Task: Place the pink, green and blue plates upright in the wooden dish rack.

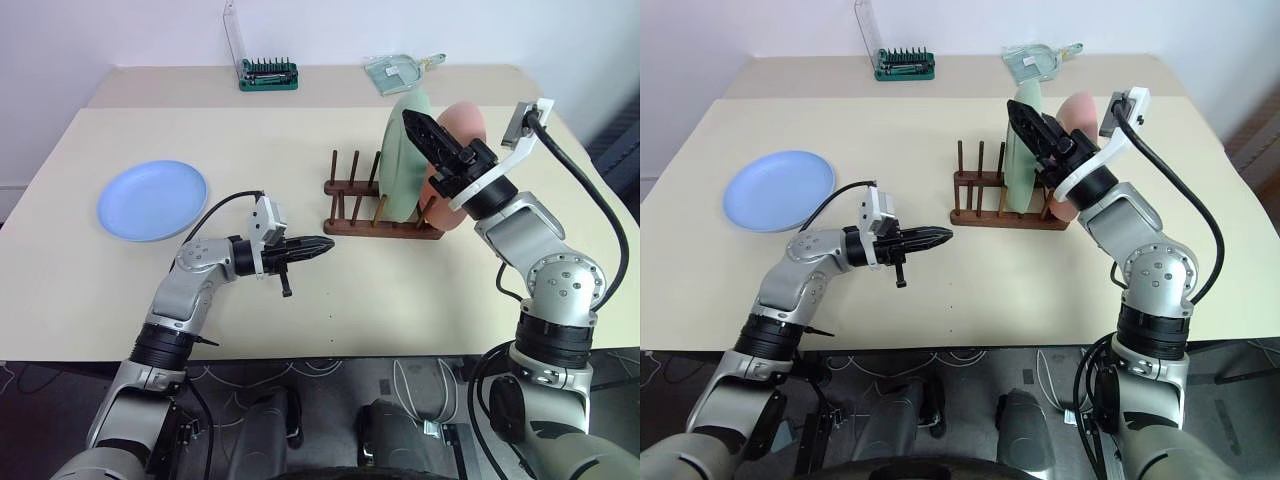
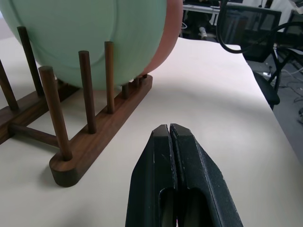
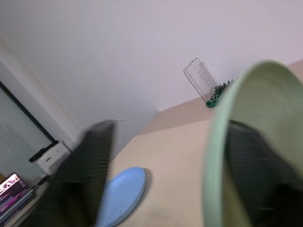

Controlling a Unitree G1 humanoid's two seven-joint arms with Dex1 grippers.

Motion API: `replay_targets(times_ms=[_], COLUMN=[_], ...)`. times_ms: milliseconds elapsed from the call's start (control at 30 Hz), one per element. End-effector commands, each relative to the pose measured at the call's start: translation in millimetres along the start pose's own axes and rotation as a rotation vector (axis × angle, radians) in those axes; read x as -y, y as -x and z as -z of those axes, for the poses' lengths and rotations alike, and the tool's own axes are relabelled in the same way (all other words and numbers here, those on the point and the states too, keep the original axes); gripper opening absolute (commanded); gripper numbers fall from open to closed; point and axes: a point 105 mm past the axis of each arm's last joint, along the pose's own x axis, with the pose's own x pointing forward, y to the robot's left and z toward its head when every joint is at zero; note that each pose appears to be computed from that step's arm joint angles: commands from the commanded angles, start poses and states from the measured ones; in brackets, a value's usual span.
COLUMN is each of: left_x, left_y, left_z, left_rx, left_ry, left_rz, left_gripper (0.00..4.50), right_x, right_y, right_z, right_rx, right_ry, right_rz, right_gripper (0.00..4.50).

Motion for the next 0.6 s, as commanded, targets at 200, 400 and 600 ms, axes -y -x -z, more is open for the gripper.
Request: replay_targets(times_ms=[200, 400, 600], left_x=[-2.7, -3.5, -13.7], left_y=[0.9, 0.8, 7.9], left_z=[-10.4, -11.7, -22.3], left_rx=[0.023, 0.028, 0.068], left_ry=[-0.042, -0.047, -0.019], left_rz=[-0.002, -0.006, -0.066], left_gripper=[0.0, 0.0, 0.0], right_x=[-18.3, -34.9, -41.8], right_y=[-3.7, -6.2, -4.7], right_z=[-21.4, -39.8, -42.3], right_rx=[0.035, 0.063, -0.026], right_ry=[0.139, 0.29, 0.658], right_rz=[-0.056, -0.102, -0.123], right_gripper=[4.03, 4.03, 4.03])
